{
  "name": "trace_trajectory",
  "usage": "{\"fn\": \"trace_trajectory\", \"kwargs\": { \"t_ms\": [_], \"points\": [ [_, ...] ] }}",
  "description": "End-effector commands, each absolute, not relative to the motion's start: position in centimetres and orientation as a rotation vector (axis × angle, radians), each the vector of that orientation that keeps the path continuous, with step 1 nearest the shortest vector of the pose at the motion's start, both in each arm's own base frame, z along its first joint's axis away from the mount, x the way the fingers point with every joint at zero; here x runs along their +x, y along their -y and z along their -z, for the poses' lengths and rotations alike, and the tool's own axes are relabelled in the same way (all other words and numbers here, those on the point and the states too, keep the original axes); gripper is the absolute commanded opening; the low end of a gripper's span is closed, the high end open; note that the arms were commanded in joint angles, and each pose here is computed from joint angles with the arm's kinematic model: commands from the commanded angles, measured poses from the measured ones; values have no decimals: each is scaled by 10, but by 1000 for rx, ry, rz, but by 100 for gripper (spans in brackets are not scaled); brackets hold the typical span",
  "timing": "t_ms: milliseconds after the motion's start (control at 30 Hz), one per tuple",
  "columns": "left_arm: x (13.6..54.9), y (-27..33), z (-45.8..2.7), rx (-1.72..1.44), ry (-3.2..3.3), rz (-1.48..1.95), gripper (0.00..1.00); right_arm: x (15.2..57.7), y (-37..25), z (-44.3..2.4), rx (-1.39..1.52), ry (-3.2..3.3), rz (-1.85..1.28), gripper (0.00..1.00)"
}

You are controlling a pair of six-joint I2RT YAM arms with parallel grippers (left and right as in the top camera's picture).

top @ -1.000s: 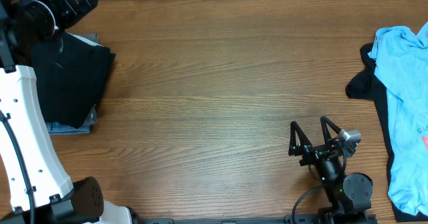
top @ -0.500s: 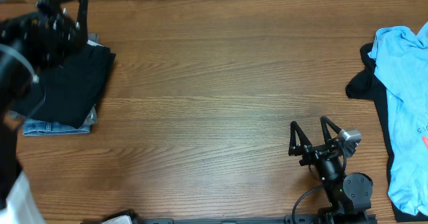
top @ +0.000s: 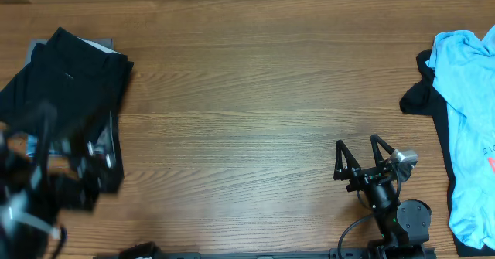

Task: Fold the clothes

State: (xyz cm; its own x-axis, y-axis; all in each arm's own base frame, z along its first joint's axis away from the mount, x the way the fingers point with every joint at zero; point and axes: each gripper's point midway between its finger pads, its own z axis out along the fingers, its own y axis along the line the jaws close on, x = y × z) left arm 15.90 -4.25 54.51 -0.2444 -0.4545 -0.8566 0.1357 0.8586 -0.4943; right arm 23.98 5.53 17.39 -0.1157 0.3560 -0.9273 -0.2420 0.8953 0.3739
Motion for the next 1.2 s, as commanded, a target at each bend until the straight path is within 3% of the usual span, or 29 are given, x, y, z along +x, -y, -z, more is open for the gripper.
{"fn": "trace_trajectory", "kwargs": {
  "t_ms": [0,233,567,867,1167],
  "points": [
    [132,49,-541,-234,-1725,542,100,240,-55,-172,92,-1603,-507,100],
    [91,60,-512,-274,-1781,561,100,240,-55,-172,92,-1603,-507,100],
    [74,65,-468,-351,-1874,598,100,240,-55,-172,92,-1603,-507,100],
    [90,61,-398,-565,-2007,701,100,240,-55,-172,92,-1603,-507,100],
    [132,40,-342,-723,-1932,745,100,240,-55,-172,92,-1603,-507,100]
  ]
}}
